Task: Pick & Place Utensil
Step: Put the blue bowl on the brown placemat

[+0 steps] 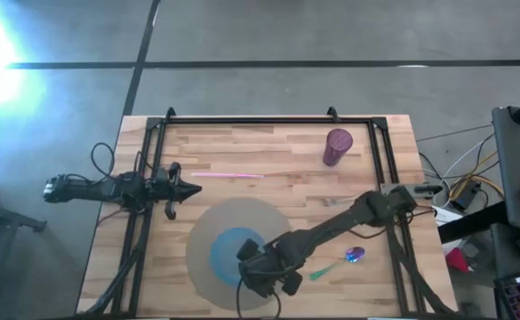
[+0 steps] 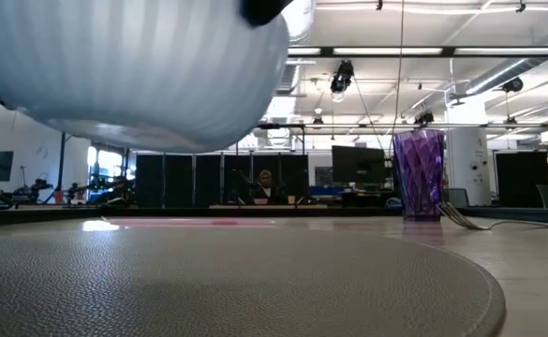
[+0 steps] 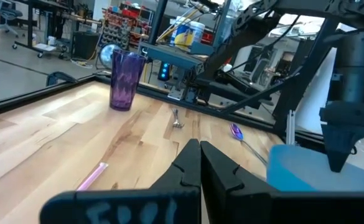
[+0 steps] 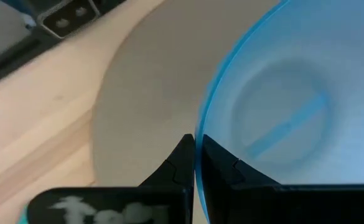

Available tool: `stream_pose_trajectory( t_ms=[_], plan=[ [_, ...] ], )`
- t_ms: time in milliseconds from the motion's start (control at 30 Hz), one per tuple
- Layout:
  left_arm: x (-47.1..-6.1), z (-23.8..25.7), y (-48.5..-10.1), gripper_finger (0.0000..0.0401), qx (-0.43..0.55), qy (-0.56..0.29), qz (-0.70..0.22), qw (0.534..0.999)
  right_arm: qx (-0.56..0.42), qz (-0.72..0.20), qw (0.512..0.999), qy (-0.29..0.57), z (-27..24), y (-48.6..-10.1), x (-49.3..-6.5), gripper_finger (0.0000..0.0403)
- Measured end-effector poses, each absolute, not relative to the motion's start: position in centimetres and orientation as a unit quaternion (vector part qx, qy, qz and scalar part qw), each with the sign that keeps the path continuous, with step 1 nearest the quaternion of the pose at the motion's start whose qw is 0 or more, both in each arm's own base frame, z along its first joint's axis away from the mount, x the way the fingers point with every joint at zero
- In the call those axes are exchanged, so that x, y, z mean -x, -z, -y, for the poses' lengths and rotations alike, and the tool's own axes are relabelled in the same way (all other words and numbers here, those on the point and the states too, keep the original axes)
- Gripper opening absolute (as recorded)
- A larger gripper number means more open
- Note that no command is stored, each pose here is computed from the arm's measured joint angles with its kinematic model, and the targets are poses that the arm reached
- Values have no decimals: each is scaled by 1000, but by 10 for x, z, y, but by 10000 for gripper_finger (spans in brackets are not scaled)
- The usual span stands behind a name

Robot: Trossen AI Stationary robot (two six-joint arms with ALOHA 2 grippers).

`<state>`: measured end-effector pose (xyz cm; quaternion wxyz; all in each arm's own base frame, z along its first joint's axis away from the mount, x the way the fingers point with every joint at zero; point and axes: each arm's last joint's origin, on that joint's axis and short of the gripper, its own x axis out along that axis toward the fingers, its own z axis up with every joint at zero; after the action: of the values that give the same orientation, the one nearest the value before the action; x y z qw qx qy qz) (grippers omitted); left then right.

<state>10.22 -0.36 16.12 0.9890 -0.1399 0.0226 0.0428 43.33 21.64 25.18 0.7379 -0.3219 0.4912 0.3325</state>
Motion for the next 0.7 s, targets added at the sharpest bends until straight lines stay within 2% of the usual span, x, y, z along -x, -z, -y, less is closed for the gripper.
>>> stream_pose_trajectory(
  t_ms=[700],
  plan=[
    [-103, 4, -160, 0, 141, -44, -27, 989, 354, -515, 689, -366, -217, -204, -448, 8]
  ],
)
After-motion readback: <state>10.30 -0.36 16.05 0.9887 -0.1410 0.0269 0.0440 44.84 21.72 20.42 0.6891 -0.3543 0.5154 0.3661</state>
